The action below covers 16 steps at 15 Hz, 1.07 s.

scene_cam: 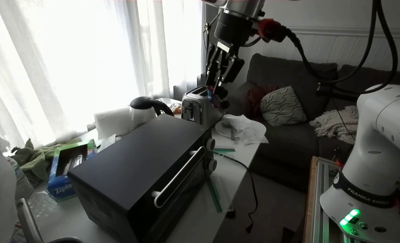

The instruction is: Pick up the toy monster truck and place it upside down on the black oven

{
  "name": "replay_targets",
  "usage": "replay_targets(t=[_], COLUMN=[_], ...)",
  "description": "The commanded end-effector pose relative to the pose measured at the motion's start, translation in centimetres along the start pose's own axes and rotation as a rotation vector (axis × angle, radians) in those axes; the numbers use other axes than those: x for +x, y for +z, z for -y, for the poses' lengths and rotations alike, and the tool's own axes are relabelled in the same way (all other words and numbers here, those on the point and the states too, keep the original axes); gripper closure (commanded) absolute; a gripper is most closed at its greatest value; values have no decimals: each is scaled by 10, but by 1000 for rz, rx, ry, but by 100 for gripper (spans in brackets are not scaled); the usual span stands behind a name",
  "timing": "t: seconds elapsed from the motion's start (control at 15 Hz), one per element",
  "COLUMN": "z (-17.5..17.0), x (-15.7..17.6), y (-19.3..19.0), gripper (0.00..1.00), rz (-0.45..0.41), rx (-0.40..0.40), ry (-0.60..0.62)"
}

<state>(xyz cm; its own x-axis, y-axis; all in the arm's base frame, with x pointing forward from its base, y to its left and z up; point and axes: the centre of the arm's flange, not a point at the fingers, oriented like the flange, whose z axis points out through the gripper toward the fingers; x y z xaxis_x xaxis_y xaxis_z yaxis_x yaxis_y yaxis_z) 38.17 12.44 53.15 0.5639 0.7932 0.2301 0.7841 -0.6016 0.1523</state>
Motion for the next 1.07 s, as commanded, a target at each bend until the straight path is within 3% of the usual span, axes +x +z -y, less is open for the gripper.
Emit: replay_targets(t=[0.0,0.53,0.6,1.0], z=[5,10,20,15], x=[40,103,83,97], y=[7,65,61,72], gripper=[72,72,47,47], rz=[28,16,28,24], rx=[61,200,161,183], ry=[-179,-475,-416,-462])
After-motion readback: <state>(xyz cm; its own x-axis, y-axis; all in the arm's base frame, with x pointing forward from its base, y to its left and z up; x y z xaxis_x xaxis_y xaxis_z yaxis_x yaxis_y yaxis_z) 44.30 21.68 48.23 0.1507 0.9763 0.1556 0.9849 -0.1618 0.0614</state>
